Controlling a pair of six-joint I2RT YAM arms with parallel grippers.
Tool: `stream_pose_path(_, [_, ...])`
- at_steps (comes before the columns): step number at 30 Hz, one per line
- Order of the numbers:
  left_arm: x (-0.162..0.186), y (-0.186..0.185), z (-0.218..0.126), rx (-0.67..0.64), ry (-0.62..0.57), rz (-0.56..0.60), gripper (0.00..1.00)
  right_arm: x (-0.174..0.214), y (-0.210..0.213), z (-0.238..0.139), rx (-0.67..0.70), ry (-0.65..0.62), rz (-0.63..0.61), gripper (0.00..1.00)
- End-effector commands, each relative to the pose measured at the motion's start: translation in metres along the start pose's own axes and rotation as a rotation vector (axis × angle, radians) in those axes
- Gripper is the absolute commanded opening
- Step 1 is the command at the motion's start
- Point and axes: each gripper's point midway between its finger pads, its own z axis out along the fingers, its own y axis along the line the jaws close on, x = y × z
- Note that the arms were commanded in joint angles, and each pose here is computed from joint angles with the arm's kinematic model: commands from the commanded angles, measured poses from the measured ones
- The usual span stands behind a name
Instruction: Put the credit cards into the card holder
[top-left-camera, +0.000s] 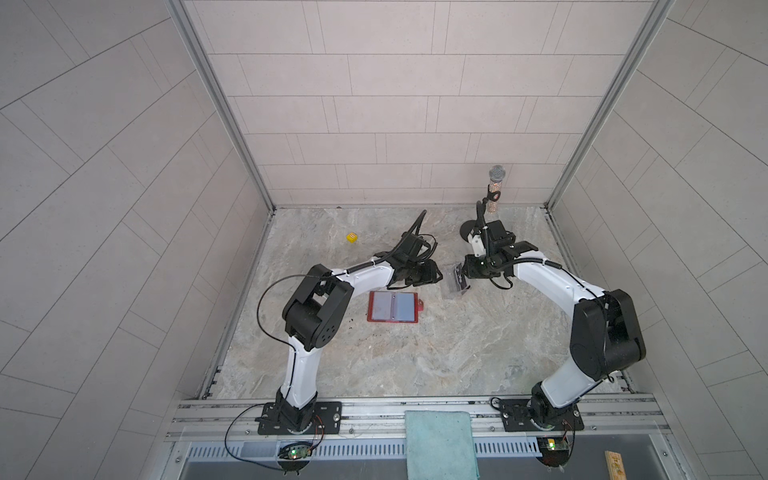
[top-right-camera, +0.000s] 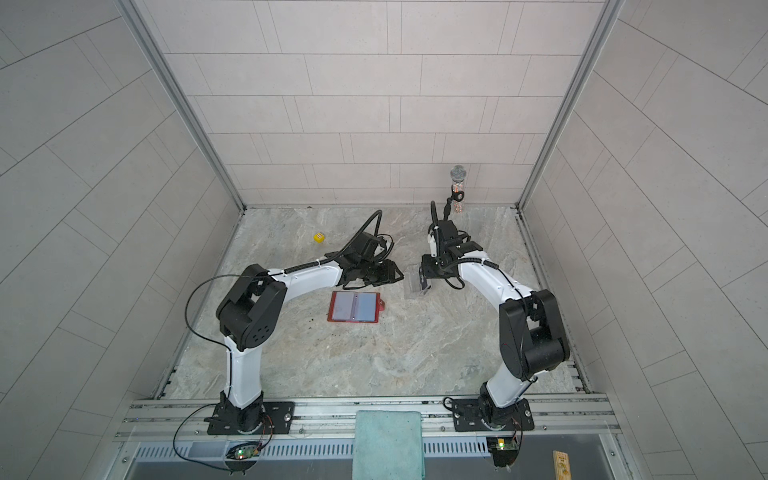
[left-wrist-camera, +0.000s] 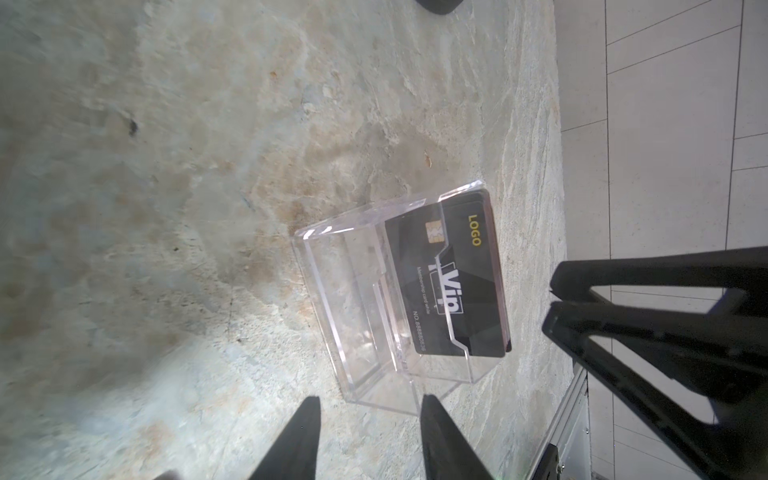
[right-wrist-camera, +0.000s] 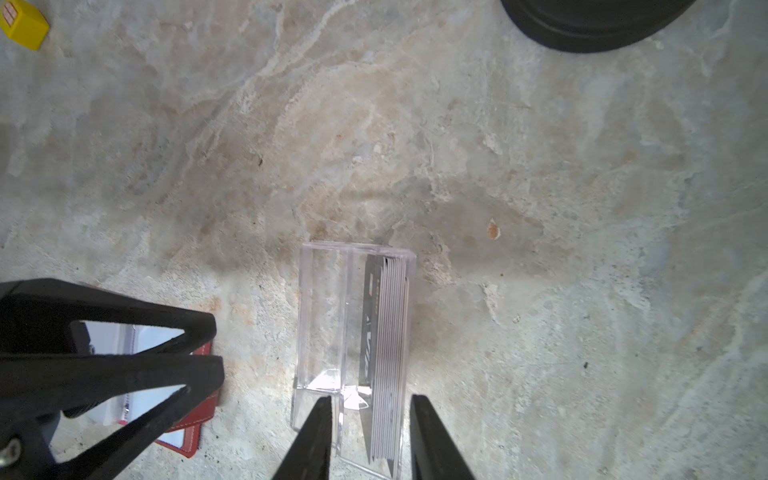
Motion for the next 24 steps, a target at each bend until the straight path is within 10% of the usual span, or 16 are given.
stream_pose_path(1, [-0.005, -0.011, 0.010, 0.043, 0.012, -0.021, 0.47, 0.006, -0.009, 0.003, 0.041, 0.039, -0.023, 0.36])
stream_pose_path(24, [-0.005, 0.003, 0.052, 0.063, 0.070, -0.103, 0.50, 0.004, -0.013, 0.034, 0.018, 0.123, -0.035, 0.42])
